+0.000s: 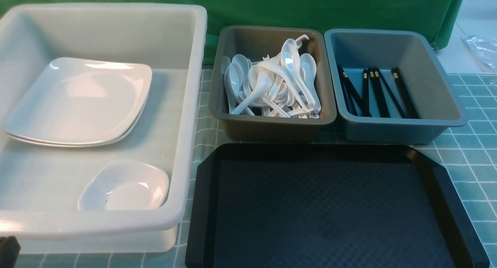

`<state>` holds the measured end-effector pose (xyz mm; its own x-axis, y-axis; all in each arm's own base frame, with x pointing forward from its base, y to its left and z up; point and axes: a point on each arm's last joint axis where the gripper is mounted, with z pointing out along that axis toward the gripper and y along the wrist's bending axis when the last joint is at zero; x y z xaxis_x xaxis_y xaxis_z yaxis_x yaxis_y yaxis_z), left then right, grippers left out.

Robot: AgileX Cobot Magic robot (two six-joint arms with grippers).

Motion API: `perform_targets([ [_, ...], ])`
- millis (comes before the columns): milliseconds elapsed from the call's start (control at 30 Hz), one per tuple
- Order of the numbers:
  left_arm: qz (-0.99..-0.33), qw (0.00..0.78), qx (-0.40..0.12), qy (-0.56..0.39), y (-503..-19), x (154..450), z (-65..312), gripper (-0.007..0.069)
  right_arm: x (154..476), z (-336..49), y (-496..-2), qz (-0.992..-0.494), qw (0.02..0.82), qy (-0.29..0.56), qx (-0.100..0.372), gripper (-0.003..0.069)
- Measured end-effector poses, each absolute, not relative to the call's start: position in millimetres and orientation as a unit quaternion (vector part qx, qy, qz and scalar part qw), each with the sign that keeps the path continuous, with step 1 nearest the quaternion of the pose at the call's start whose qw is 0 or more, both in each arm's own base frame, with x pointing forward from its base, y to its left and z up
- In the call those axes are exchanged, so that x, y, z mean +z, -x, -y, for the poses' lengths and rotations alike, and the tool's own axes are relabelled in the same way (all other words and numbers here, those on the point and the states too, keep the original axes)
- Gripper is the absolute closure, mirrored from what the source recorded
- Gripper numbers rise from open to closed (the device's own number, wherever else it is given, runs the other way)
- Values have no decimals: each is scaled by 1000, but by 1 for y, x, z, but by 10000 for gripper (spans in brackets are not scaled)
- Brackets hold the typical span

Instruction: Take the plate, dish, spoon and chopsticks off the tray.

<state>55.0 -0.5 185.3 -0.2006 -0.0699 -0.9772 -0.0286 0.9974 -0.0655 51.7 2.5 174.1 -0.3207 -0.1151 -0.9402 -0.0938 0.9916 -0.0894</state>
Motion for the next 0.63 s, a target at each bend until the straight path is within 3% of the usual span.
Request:
perform_targets([
  [633, -775, 631, -17, 33, -55, 185, 0, 608, 174, -3, -52, -813, 579, 64, -9, 452],
])
